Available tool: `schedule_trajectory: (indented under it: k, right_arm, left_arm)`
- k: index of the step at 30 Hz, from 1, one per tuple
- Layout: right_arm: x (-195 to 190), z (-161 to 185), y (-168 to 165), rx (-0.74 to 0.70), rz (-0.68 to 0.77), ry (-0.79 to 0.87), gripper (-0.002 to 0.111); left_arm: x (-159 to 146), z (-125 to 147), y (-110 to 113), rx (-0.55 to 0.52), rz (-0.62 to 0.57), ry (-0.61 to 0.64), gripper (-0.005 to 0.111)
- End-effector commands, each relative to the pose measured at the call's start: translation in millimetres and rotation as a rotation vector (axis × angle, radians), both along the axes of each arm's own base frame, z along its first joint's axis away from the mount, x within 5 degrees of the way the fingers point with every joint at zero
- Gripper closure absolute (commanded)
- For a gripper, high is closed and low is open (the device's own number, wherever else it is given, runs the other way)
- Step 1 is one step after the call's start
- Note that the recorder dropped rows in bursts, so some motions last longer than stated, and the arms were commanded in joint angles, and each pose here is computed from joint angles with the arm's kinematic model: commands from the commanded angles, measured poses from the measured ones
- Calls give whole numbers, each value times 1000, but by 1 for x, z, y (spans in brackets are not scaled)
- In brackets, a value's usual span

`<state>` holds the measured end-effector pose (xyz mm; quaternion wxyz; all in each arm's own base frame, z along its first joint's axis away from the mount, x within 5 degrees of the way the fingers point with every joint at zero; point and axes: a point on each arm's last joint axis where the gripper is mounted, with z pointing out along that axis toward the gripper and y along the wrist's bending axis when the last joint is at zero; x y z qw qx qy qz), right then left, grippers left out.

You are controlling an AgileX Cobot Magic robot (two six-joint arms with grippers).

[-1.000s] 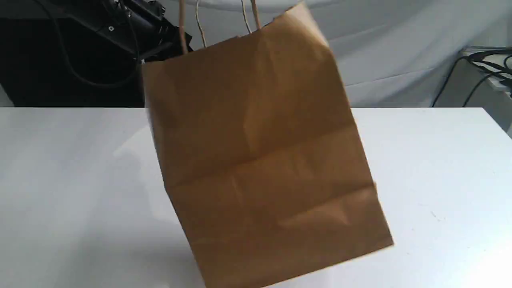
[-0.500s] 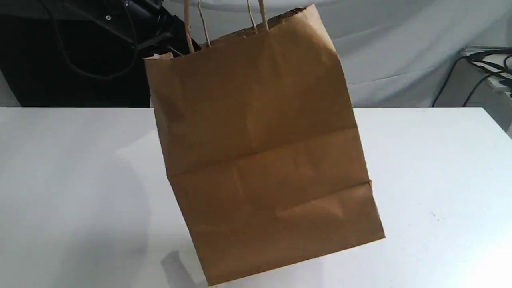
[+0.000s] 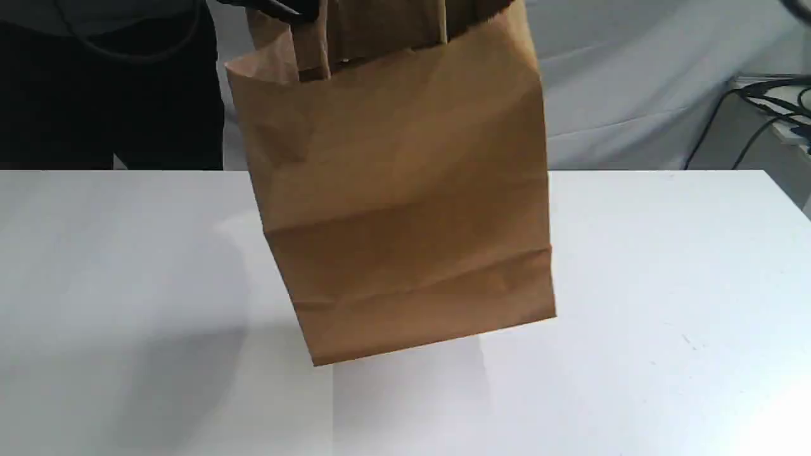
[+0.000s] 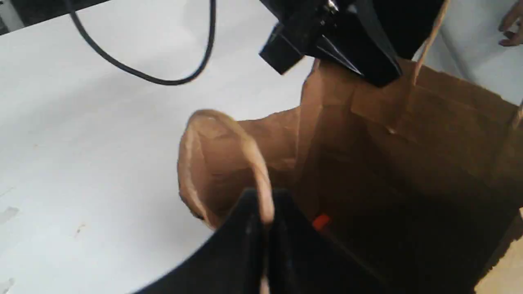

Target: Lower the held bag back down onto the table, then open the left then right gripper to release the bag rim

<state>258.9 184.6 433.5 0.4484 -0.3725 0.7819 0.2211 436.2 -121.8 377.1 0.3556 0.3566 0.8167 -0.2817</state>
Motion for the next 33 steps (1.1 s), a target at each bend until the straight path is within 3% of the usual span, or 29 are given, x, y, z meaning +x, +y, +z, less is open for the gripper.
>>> schedule_trajectory:
  k: [1,12,23,33]
  right_arm:
    - [-12,-16,-9,57,-65,-73,108]
    - [-28,-50,-17,142,-115,42,108]
    - [-30,-48,-15,287,-176,210,108]
    - [-14,-55,-51,308,-262,344,108]
  left_arm:
    - [-2,7,-1,-15,-4,-20,107]
    - [-12,3,-33,46,-68,-25,107]
    - [-10,-2,-30,32,37,79,107]
    - [-8,-4,-27,54,73,98,107]
